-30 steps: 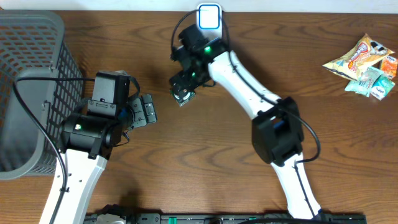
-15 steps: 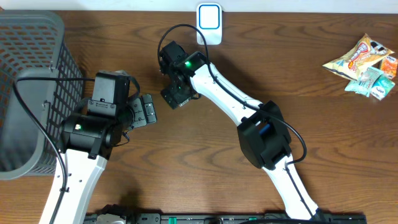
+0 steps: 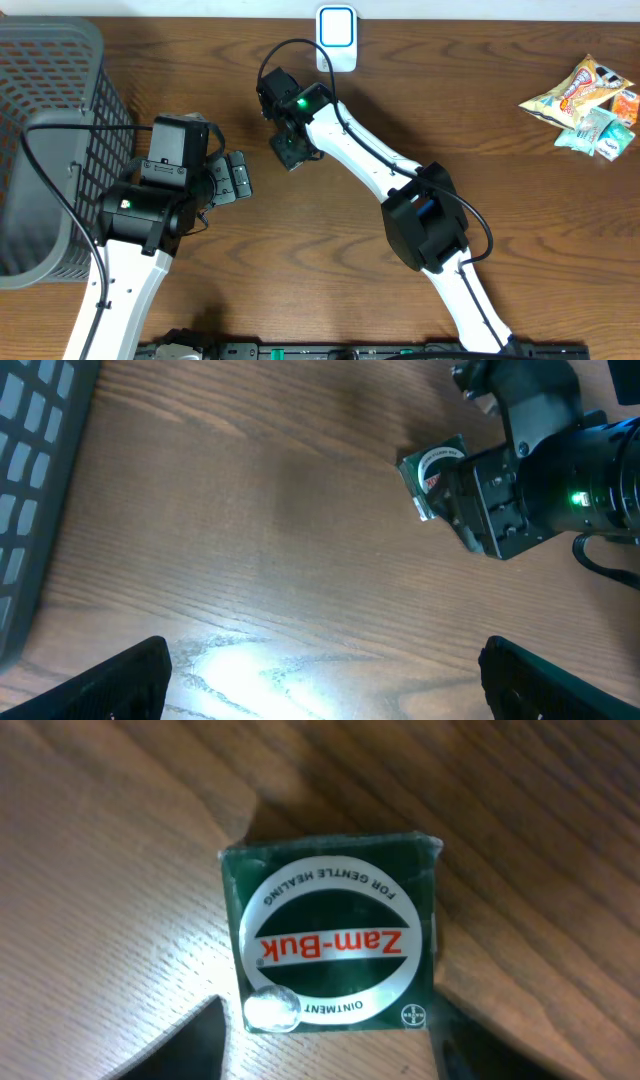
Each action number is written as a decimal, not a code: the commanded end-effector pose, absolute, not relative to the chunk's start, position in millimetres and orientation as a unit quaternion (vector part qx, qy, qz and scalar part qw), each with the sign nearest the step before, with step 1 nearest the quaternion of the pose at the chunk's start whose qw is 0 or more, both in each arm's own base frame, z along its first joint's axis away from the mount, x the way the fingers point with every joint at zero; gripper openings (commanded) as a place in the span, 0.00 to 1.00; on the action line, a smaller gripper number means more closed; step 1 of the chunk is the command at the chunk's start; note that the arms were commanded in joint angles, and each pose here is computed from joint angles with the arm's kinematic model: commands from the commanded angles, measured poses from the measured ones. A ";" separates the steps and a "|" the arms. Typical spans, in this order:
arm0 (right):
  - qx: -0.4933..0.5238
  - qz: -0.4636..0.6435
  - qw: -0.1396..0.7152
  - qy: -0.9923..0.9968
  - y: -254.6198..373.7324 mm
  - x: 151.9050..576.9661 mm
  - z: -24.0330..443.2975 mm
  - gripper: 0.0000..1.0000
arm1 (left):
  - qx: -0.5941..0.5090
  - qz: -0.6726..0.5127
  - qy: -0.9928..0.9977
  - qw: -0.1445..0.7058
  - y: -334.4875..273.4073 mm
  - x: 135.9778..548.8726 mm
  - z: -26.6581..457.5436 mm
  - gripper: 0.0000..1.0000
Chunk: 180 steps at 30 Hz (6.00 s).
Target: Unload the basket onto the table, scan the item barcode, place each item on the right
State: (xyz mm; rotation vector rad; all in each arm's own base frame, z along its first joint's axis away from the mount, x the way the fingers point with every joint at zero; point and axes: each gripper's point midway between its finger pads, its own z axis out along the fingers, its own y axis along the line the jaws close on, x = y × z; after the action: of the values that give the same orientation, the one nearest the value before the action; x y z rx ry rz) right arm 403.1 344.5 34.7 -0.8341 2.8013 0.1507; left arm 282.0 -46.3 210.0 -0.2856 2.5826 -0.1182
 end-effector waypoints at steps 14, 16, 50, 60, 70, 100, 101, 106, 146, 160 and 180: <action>-0.256 0.135 0.068 0.955 371.0 381.1 37.9 0.01 | -0.111 -0.047 0.955 0.270 -46.5 283.5 212.7 0.98; -0.260 0.176 0.053 0.948 383.6 372.4 41.9 0.01 | -0.111 -0.047 0.955 0.270 -46.5 283.5 212.7 0.98; -0.203 -0.112 0.074 0.970 286.2 398.0 -3.1 0.01 | -0.111 -0.047 0.955 0.270 -46.5 283.5 212.7 0.98; -0.141 -0.158 0.051 0.976 213.5 425.9 16.8 0.01 | -0.111 -0.047 0.955 0.270 -46.5 283.5 212.7 0.98; -0.246 0.271 -0.007 0.931 334.1 390.5 81.7 0.01 | -0.111 -0.047 0.955 0.270 -46.5 283.5 212.9 0.98; -0.186 0.083 0.198 0.959 368.2 440.1 24.0 0.01 | -0.111 -0.047 0.955 0.270 -46.5 283.5 212.7 0.98; -0.184 0.074 0.197 0.960 363.6 440.5 22.2 0.01 | -0.111 -0.047 0.955 0.270 -46.5 283.5 212.9 0.98; -0.174 0.022 0.189 0.966 339.1 440.9 19.6 0.01 | -0.111 -0.047 0.955 0.270 -46.5 283.5 212.7 0.98; -0.143 0.232 0.167 0.947 263.9 476.8 123.9 0.47 | -0.111 -0.047 0.955 0.270 -46.5 283.5 212.7 0.98; -0.104 0.144 0.209 0.962 300.1 491.1 68.8 0.01 | -0.111 -0.047 0.955 0.270 -46.5 283.5 212.9 0.98; -0.099 -0.018 0.112 0.989 249.2 451.6 4.8 0.01 | -0.111 -0.047 0.955 0.270 -46.5 283.5 212.9 0.98</action>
State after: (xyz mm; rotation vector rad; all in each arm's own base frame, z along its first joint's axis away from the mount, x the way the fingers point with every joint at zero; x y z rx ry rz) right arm 455.1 272.6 3.5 -0.3318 2.8721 0.0680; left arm 282.0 -46.3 210.0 -0.2856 2.5826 -0.1182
